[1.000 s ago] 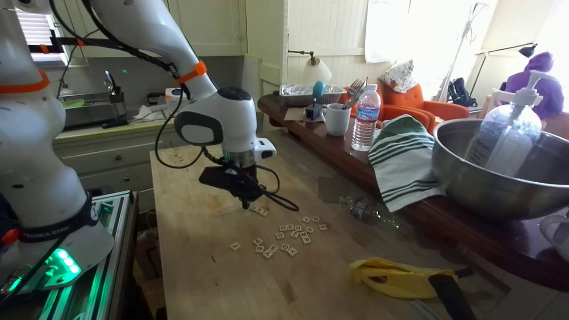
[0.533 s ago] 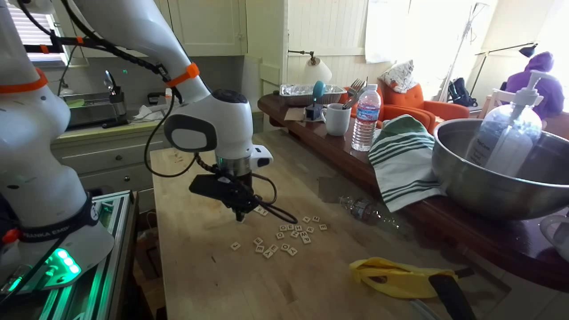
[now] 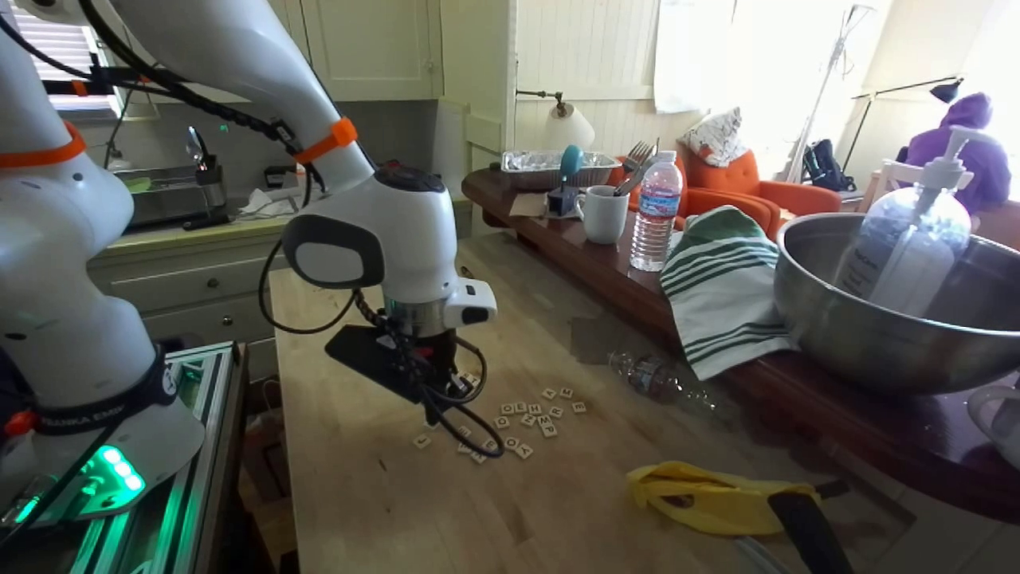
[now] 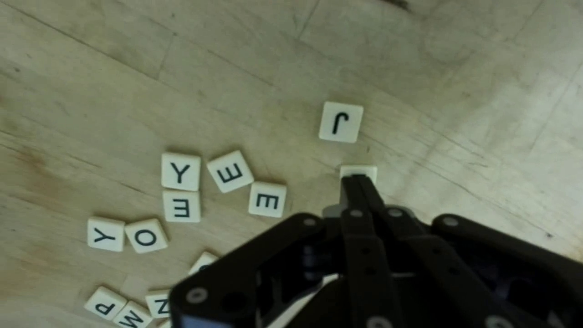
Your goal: Replace L with M on the letters on the left to spell the word MUST
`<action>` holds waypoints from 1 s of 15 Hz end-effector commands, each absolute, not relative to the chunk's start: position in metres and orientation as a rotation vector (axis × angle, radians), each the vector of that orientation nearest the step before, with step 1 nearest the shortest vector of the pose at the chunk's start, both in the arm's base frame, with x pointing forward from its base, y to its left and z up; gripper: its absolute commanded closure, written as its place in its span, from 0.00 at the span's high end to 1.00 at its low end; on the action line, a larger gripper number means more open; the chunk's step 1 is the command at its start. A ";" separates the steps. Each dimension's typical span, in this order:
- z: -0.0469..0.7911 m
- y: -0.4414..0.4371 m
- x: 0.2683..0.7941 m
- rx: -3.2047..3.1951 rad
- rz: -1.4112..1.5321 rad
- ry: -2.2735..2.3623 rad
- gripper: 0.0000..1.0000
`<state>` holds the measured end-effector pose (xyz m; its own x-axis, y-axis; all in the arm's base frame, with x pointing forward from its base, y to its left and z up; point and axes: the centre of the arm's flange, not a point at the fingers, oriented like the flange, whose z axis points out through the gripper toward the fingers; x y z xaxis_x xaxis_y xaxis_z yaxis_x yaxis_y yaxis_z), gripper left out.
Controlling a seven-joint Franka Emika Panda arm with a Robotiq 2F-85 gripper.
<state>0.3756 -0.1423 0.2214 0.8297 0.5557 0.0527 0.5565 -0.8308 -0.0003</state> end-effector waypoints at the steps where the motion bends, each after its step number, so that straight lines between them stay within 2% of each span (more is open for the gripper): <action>1: 0.251 -0.140 0.389 -3.044 -0.189 -0.817 0.00; 9: 0.300 -0.155 0.462 -3.105 -0.420 -0.707 0.00; 10: 0.301 -0.151 0.440 -3.092 -0.396 -0.763 0.00; 15: 0.303 -0.152 0.443 -3.095 -0.403 -0.762 0.01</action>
